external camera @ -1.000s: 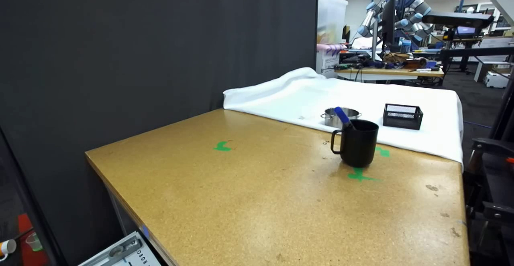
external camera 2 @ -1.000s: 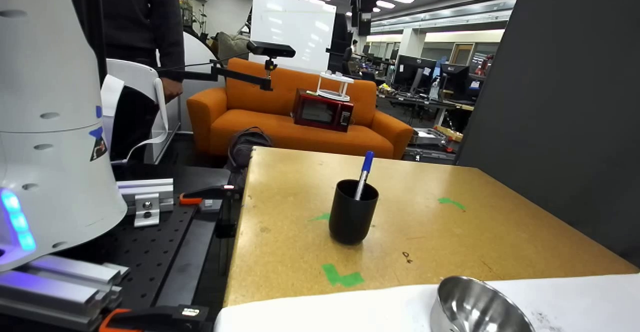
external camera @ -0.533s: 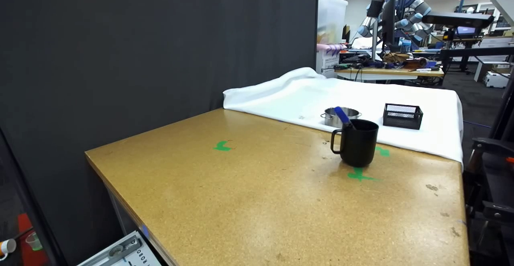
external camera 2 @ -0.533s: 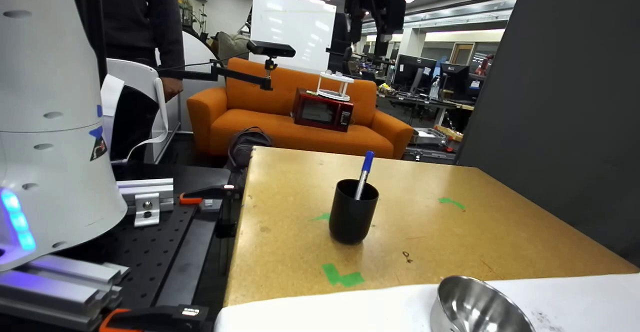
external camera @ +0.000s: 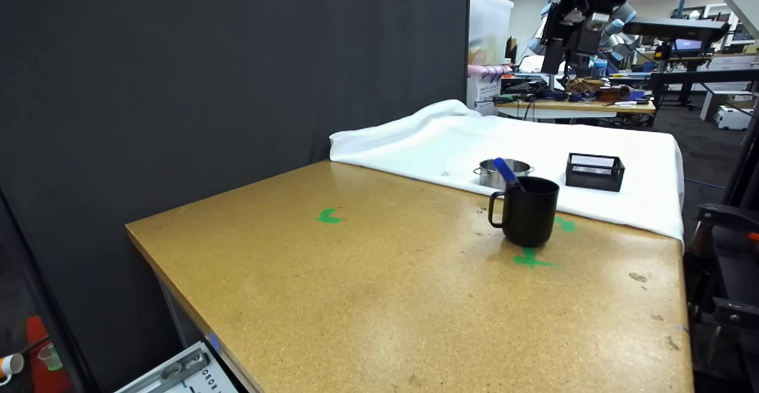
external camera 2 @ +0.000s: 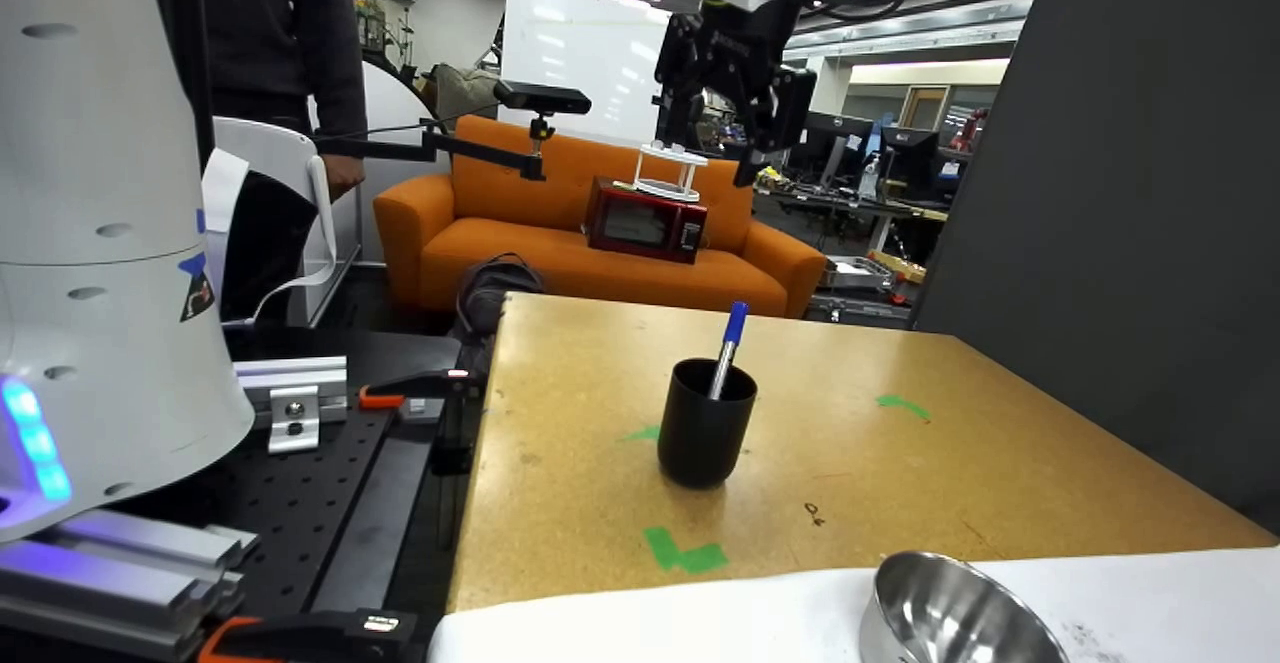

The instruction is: Pick up the pen from the black cup and put it on the table.

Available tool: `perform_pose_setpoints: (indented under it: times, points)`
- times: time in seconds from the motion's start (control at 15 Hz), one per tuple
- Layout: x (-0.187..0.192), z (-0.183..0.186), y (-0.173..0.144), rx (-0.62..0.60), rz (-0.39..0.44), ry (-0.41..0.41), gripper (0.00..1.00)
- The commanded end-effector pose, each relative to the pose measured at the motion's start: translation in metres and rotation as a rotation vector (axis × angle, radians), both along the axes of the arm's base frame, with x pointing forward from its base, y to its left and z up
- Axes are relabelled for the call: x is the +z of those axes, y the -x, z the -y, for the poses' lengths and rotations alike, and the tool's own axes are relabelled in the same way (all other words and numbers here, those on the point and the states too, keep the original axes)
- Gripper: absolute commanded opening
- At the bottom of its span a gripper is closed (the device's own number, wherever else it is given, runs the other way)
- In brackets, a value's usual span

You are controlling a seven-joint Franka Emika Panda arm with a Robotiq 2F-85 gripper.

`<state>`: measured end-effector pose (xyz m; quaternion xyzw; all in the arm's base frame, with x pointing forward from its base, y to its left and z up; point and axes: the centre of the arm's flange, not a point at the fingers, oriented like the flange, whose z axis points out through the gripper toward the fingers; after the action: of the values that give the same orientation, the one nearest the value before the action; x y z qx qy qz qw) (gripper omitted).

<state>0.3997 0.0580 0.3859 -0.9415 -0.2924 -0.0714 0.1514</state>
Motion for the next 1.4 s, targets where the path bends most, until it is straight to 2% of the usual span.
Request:
perform_pose_setpoints:
  times: [0.0,0.2,0.33,0.53,0.8,1.13,1.33]
  points:
    - [0.001,-0.001,0.000,0.005,-0.002,-0.002,1.00]
    - [0.002,-0.003,-0.001,0.012,-0.003,-0.003,1.00]
    - [-0.002,-0.004,-0.003,0.056,0.027,0.021,1.00]
    - [-0.005,-0.002,-0.002,0.167,0.024,0.015,1.00]
    - [-0.019,0.015,-0.009,0.322,0.093,-0.028,1.00]
    - [-0.059,0.041,-0.030,0.356,0.108,-0.055,1.00]
    - [-0.076,0.047,-0.040,0.341,0.144,-0.021,1.00]
